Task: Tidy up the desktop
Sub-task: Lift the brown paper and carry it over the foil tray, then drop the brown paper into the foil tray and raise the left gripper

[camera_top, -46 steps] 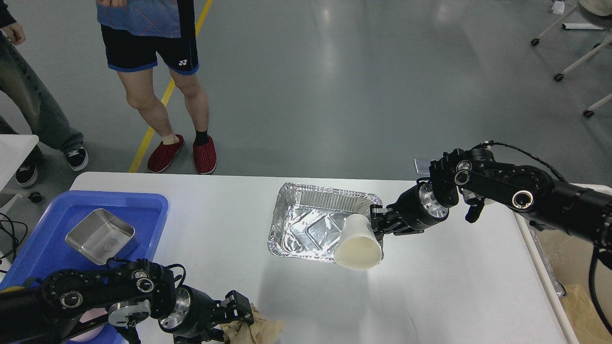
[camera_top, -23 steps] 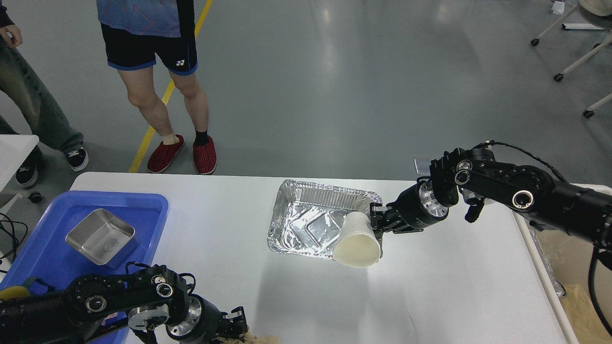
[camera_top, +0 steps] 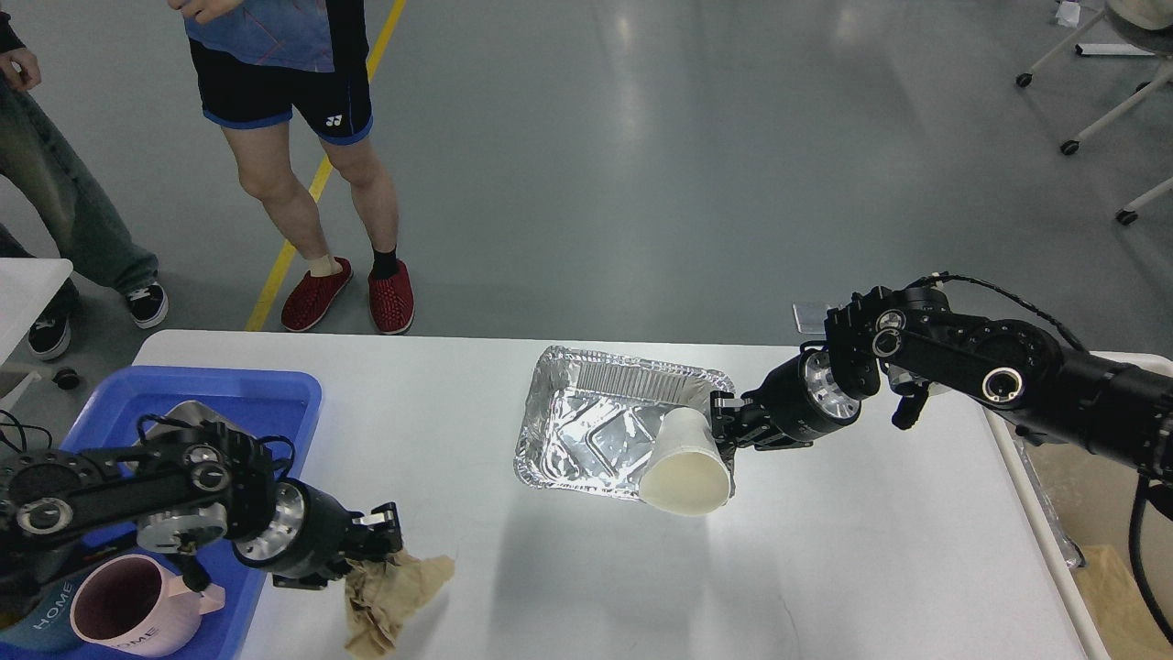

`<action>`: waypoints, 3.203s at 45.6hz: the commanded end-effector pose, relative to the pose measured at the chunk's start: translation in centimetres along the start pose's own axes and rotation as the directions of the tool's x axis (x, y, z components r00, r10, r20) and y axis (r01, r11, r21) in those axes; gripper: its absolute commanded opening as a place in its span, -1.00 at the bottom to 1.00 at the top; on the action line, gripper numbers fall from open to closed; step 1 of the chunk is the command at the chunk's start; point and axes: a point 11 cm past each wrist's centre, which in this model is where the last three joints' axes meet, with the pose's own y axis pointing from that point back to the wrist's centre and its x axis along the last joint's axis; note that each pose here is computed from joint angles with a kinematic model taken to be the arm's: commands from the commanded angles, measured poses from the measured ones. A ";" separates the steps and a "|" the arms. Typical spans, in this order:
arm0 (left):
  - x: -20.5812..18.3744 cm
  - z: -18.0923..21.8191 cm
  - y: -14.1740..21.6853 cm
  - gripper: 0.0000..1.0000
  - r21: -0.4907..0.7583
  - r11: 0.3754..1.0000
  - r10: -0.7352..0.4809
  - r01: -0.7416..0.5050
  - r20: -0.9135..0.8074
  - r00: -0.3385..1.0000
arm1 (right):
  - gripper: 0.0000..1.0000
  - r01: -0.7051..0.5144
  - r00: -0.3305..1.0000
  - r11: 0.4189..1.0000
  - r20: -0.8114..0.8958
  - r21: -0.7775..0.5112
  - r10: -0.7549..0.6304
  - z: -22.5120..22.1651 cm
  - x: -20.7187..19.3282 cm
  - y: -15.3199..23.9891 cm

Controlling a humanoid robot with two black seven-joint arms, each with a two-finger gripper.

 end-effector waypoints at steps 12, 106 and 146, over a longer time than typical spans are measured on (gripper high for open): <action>7.8 0.3 17.4 -0.99 -0.082 0.960 0.276 -0.268 0.100 0.956 | -1.00 0.002 1.000 1.000 -0.009 0.003 -0.002 -0.5 0.0 -0.1; 4.0 22.1 1.8 0.47 -0.248 0.962 0.170 -0.110 0.232 0.958 | -1.00 0.001 1.000 1.000 -0.004 0.007 -0.001 -0.4 -0.1 -0.3; 12.1 8.3 6.5 0.83 -0.776 0.363 -0.488 -0.516 -0.630 0.605 | -1.00 -0.017 0.999 1.000 0.028 0.025 0.017 0.1 0.1 -0.2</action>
